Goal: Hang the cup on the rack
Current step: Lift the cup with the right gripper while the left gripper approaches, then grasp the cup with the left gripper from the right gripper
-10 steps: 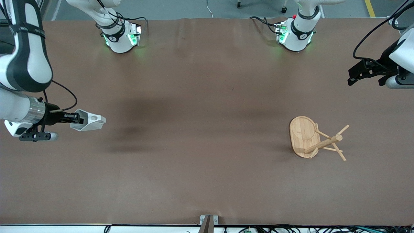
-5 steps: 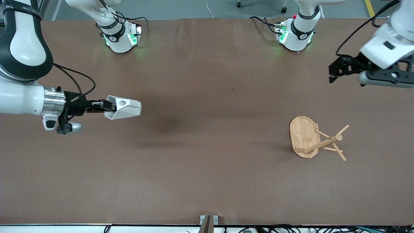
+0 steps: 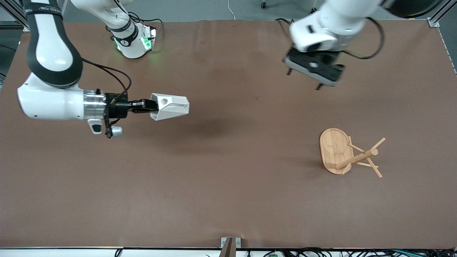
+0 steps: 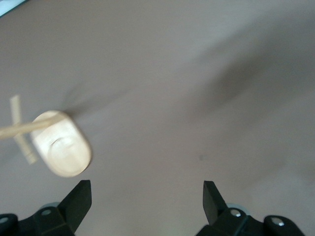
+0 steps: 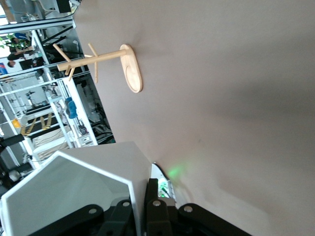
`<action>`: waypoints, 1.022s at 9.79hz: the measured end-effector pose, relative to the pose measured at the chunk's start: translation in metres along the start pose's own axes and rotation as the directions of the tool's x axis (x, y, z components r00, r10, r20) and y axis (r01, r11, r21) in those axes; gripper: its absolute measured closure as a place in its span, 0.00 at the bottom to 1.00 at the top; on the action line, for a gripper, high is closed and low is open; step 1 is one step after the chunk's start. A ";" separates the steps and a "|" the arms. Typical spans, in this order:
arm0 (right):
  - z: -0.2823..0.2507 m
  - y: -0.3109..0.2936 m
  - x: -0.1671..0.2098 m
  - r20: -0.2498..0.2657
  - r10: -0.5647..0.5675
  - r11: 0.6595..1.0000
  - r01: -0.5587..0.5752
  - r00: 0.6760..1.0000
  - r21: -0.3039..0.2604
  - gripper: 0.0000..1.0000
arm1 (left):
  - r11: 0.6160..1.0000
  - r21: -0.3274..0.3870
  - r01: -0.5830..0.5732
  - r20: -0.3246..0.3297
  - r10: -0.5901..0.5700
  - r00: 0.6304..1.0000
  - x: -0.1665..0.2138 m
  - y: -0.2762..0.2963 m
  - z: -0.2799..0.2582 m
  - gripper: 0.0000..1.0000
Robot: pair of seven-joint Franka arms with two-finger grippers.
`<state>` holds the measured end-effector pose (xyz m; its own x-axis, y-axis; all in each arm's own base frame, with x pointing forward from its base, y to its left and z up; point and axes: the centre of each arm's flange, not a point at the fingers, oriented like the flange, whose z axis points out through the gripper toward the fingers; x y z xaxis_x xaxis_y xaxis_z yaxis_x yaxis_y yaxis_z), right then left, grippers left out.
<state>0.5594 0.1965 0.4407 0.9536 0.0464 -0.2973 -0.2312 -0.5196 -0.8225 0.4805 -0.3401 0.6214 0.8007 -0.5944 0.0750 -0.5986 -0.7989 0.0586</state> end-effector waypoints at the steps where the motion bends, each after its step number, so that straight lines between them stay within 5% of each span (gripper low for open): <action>1: 0.021 -0.002 -0.007 0.009 -0.004 0.999 0.003 1.000 0.054 0.94 | 0.997 -0.023 -0.078 -0.019 0.077 0.997 0.008 0.023 0.005 0.00; 6: 0.105 0.021 -0.040 0.048 -0.050 0.950 0.032 0.998 0.311 0.94 | 0.902 -0.201 -0.383 -0.192 0.347 0.918 0.052 0.038 0.036 0.00; 10: 0.139 0.001 -0.052 0.013 -0.067 0.925 0.058 0.998 0.376 0.94 | 0.843 -0.261 -0.471 -0.221 0.423 0.879 0.053 0.099 0.045 0.00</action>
<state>0.4826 0.3122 0.3886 0.9645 0.0924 -0.2475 -0.2314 -0.1568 -0.9601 0.4650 -0.4543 0.5867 0.4453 -0.8397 0.3107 -0.8879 -0.3696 0.2739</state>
